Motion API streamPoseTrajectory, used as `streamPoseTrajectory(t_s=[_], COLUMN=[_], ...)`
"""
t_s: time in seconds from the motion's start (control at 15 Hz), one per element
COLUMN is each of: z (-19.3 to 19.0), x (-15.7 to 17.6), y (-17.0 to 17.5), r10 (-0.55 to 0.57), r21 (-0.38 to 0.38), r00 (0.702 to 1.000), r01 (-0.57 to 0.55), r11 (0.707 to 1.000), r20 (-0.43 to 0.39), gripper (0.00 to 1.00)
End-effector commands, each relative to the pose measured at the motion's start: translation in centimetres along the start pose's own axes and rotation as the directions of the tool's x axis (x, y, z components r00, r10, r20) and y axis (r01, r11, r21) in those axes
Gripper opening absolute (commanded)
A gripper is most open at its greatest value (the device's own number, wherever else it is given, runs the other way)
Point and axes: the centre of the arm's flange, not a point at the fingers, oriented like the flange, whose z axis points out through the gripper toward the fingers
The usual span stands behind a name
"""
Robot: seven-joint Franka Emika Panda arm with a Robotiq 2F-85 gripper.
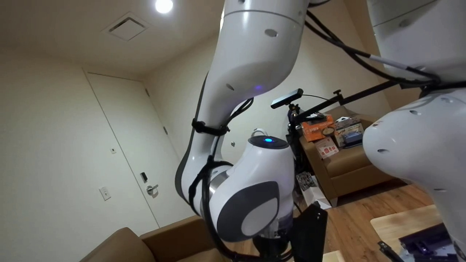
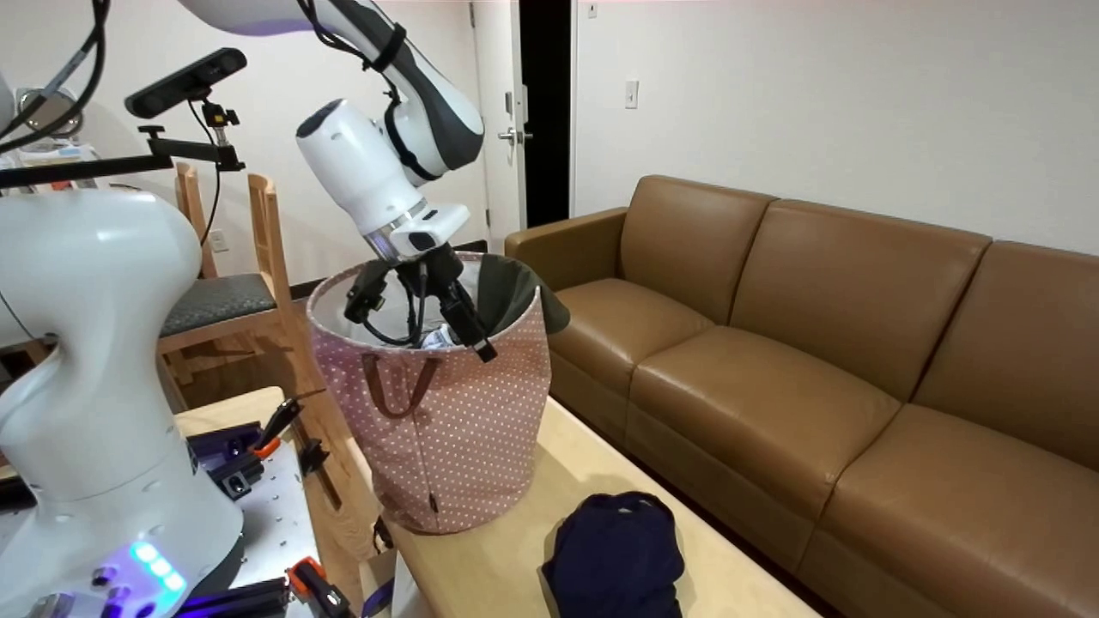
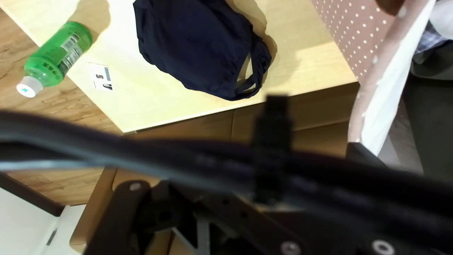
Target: Put the checked garment in the laundry basket
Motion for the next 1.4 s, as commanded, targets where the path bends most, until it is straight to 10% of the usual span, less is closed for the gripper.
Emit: streamPoseTrajectory(t_s=[0.0,0.47,0.87,1.0,1.33], z=[1.0,7.3,10.4,4.1,4.1], x=[0.7,2.6,1.0,-1.5,-1.4], y=[-1.3,3.8,6.7,8.4,8.2], r10=[-0.011,0.039,0.054,0.051,0.025], r21=[0.034,0.094,-0.082,-0.022,-0.018], r00=[1.0,0.998,0.995,0.996,0.996], r01=[0.012,-0.043,-0.047,-0.049,-0.023], r11=[0.999,0.995,0.995,0.999,1.0], r20=[-0.012,0.043,0.081,0.075,0.089], gripper=[1.0,1.0,1.0,1.0,1.0])
